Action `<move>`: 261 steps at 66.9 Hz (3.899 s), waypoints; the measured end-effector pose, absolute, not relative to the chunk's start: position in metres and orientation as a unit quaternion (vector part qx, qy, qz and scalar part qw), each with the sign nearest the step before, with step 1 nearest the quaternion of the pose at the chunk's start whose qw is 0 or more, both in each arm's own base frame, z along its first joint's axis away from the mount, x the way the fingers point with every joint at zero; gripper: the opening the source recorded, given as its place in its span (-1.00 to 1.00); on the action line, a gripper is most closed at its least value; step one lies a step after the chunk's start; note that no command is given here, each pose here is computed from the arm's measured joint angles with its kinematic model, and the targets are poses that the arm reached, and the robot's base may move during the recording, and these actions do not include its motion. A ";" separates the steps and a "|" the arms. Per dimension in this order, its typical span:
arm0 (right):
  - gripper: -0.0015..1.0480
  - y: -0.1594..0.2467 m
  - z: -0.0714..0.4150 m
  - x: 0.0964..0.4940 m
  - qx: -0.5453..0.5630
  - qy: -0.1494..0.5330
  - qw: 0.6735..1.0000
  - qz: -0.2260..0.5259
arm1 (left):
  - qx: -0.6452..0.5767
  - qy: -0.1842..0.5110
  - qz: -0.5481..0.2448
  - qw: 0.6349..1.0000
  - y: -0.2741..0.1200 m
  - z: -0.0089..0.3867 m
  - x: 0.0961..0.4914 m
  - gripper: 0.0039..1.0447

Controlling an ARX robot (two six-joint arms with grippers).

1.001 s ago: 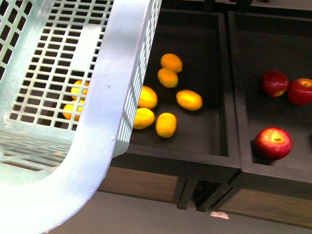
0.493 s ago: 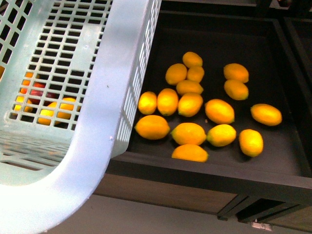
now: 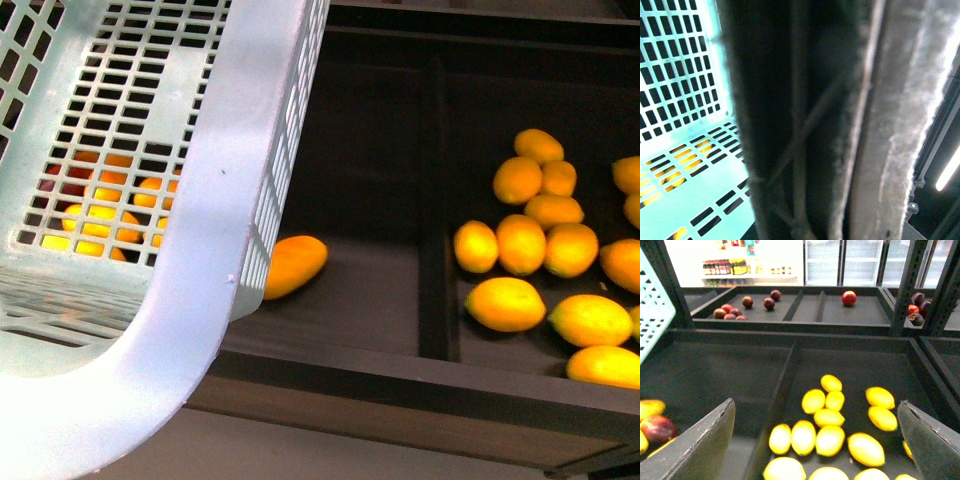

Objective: Pick lemon and mango into basket

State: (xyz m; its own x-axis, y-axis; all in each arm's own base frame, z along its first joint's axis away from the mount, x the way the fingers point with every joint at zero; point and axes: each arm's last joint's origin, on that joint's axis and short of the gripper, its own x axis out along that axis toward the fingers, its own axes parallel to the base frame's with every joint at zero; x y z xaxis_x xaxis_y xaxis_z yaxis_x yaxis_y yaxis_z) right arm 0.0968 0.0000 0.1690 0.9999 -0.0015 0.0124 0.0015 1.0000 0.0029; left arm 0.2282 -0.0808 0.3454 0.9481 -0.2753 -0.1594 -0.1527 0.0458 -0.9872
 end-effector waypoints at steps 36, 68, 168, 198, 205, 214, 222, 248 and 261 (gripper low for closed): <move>0.83 0.000 0.169 0.097 0.001 -0.006 1.000 0.001 | -0.586 0.245 0.030 0.772 -0.086 0.354 0.237 -0.70; 0.83 0.000 0.169 0.097 0.001 -0.006 1.000 0.000 | -0.249 0.428 -0.195 0.847 -0.180 0.342 0.319 -0.71; 0.83 -0.137 0.100 0.255 0.048 0.312 0.936 -0.157 | -0.353 0.430 -0.254 0.791 -0.248 0.322 0.317 -0.71; 0.83 -0.204 0.023 0.349 -0.112 0.439 0.890 -0.048 | -0.353 0.429 -0.253 0.792 -0.248 0.322 0.317 -0.71; 0.83 -0.219 0.015 0.361 -0.137 0.446 0.885 -0.018 | -0.353 0.430 -0.254 0.791 -0.248 0.322 0.317 -0.71; 0.83 -0.230 -0.001 0.369 -0.181 0.466 0.865 0.030 | -0.353 0.430 -0.254 0.791 -0.248 0.322 0.317 -0.71; 0.83 -0.232 -0.015 0.372 -0.209 0.481 0.848 0.073 | -0.353 0.430 -0.254 0.791 -0.248 0.322 0.317 -0.71; 0.83 -0.235 -0.033 0.399 -0.252 0.479 0.835 0.097 | -0.353 0.430 -0.254 0.791 -0.248 0.322 0.317 -0.71; 0.83 -0.227 -0.042 0.412 -0.247 0.482 0.834 0.106 | -0.353 0.430 -0.255 0.791 -0.248 0.322 0.317 -0.71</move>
State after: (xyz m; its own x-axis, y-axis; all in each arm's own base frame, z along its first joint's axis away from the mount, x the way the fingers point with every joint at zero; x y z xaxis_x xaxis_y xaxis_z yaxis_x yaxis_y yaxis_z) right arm 0.4115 -0.2266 -0.0424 0.5126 -0.0620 -0.8564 -0.4144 0.8557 -0.3100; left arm 0.3169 -0.2478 0.3222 0.4992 -0.7074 -0.5004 0.0997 0.6206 -0.7778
